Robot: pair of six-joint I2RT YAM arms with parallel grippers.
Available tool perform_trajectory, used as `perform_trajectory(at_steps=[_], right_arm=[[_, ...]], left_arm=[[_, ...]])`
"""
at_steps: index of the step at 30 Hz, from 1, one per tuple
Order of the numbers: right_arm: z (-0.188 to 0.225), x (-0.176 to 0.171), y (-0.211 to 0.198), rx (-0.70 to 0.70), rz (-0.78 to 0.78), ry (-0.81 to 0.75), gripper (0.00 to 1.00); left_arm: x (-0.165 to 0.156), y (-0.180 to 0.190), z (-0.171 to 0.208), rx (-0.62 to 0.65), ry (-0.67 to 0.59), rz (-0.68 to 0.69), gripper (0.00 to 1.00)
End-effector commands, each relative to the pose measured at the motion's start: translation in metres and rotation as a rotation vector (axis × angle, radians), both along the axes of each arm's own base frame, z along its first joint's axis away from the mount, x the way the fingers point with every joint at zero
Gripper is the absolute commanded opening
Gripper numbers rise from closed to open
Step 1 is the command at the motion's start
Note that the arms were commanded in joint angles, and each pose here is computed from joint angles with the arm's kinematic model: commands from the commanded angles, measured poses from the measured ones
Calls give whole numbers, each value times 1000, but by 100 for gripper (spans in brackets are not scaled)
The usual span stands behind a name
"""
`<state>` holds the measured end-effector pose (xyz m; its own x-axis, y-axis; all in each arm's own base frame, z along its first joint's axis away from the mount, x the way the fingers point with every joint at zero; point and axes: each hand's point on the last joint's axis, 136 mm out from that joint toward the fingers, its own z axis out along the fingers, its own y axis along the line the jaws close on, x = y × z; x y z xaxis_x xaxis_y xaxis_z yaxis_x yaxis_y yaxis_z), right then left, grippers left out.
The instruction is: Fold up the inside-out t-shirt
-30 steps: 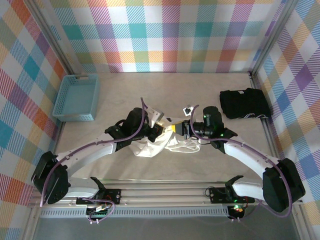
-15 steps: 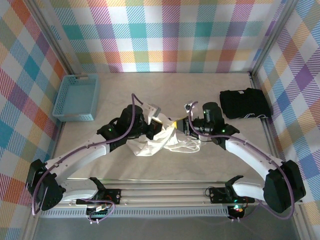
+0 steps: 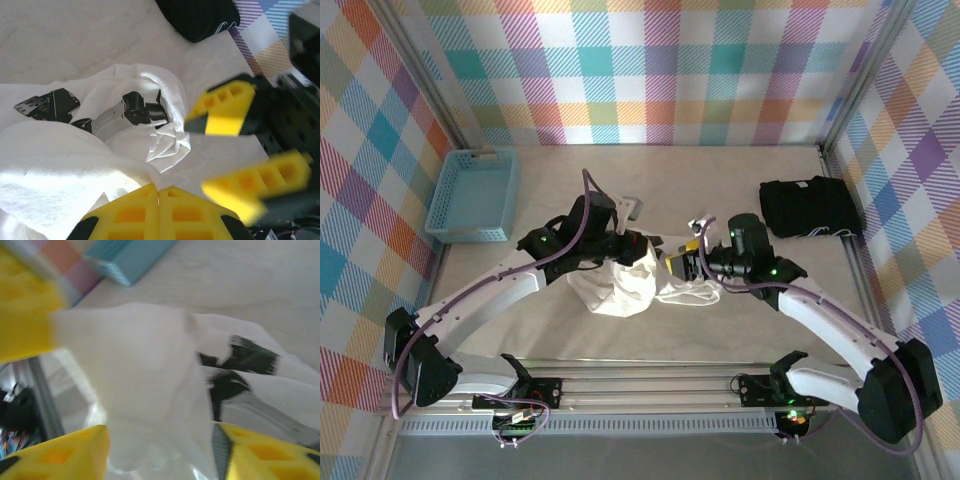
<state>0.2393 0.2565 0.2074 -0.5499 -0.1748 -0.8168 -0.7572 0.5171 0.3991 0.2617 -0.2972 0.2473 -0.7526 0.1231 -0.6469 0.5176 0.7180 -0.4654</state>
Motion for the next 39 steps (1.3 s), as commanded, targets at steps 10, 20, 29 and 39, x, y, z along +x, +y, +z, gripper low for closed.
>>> perform_trajectory(at_steps=[10,20,29,39], right_arm=[[-9,14,45,54,32,0,56],[17,-3,42,230,171,15,0],[21,10,34,294,145,49,0],[19,14,30,289,129,60,0]], left_arm=[[1,1,19,-16,-25,26,0],[46,62,9,178,-211,329,15],[19,61,-19,162,-171,213,64],[6,25,-21,35,-127,52,37]])
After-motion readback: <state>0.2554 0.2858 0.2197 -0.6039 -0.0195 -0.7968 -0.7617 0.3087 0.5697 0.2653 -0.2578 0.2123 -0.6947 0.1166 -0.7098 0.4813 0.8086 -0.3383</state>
